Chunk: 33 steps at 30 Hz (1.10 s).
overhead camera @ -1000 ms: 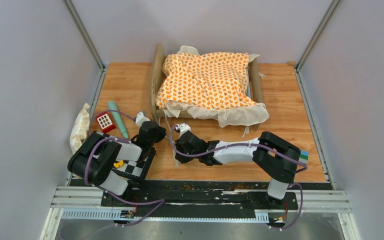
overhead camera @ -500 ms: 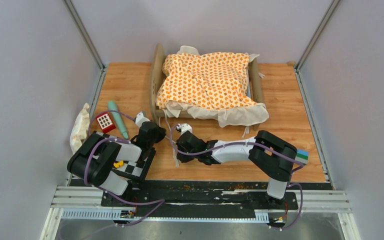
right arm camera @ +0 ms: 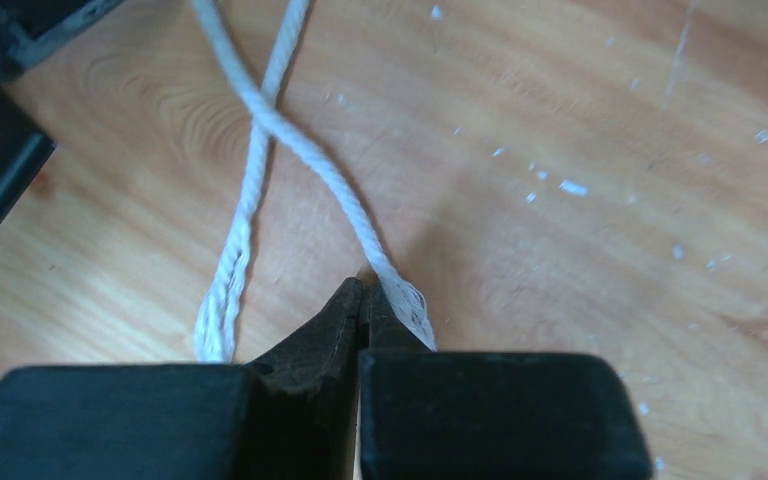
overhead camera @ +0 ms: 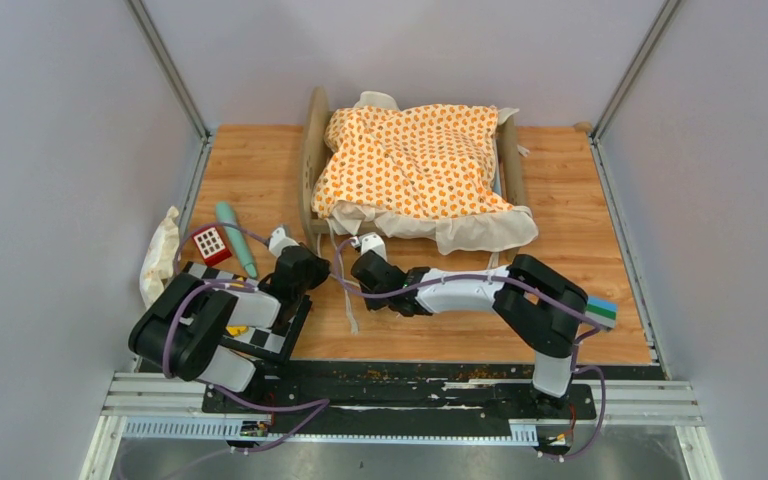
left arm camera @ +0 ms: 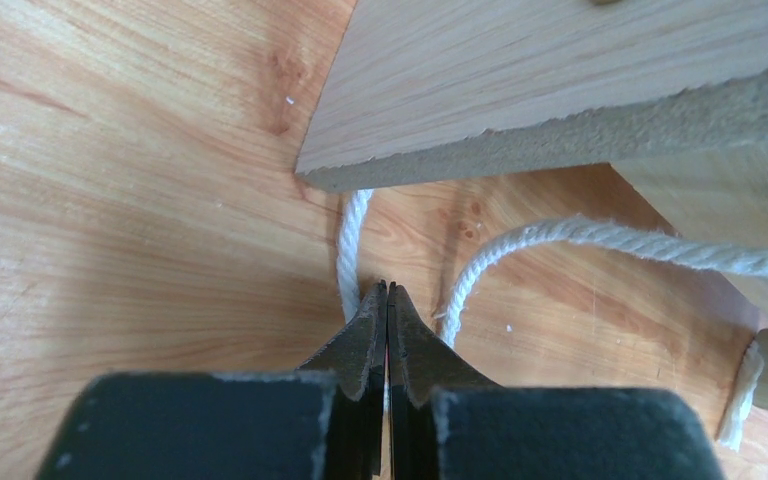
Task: Set up the pet bed
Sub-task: Tie the ropes to the bed frame.
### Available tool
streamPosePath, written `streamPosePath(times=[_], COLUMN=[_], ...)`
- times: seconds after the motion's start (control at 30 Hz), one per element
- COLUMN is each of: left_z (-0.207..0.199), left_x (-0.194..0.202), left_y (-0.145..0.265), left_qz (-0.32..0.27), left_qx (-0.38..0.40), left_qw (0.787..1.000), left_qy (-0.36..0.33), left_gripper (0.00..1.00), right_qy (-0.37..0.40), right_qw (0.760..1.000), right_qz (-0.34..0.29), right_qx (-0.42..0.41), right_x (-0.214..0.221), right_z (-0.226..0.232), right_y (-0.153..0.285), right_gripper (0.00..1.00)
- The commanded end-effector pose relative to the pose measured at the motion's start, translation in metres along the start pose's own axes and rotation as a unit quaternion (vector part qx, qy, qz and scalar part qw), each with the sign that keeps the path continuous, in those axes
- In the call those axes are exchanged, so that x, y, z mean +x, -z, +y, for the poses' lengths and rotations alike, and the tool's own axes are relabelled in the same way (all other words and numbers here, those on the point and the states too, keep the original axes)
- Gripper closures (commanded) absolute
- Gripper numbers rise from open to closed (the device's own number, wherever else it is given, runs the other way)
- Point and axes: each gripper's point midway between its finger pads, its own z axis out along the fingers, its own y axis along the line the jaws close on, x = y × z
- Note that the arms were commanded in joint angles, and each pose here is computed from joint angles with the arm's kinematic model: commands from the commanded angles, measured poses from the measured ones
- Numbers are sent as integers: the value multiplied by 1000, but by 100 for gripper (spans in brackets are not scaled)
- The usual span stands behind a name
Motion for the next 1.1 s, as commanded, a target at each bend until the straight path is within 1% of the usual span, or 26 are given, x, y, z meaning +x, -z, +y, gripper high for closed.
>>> streamPosePath(times=[0.0, 0.07, 0.13, 0.3, 0.43, 0.53, 0.63, 0.7, 0.8, 0.9, 1.0, 1.07], left_z=[40, 41, 42, 43, 56, 61, 61, 61, 62, 62, 57, 49], left_x=[22, 23, 24, 27, 27, 27, 29, 29, 31, 32, 31, 28], left_y=[12, 14, 15, 21, 29, 34, 37, 39, 40, 42, 42, 41], left_qz=[38, 40, 44, 53, 54, 53, 58, 58, 63, 67, 70, 70], left_qx=[-59, -58, -57, -53, -80, -84, -80, -78, -77, -71, -59, -44], left_qw=[997, 997, 997, 996, 994, 993, 993, 993, 993, 992, 992, 992], left_qy=[-37, -38, -42, -51, -58, -62, -64, -64, -69, -77, -90, -97], left_gripper=[100, 100, 100, 100, 100, 100, 100, 100, 100, 100, 100, 100], right_qy=[78, 93, 102, 98, 83, 81, 80, 81, 94, 141, 238, 294], right_qw=[994, 993, 993, 993, 986, 978, 972, 969, 968, 963, 944, 930], right_qz=[-8, -14, -20, -50, -77, -72, -64, -58, -49, -47, -42, -37], right_qx=[70, 71, 52, -49, -126, -179, -210, -225, -226, -226, -224, -219], right_x=[-16, -21, -25, -30, -32, -28, -23, -19, -14, -12, -16, -21], right_z=[-25, -25, -20, 9, 30, 46, 60, 68, 70, 69, 66, 62], right_y=[-7, -6, -1, 25, 49, 62, 67, 66, 60, 58, 61, 63], right_gripper=[100, 100, 100, 92, 83, 77, 73, 72, 70, 67, 66, 68])
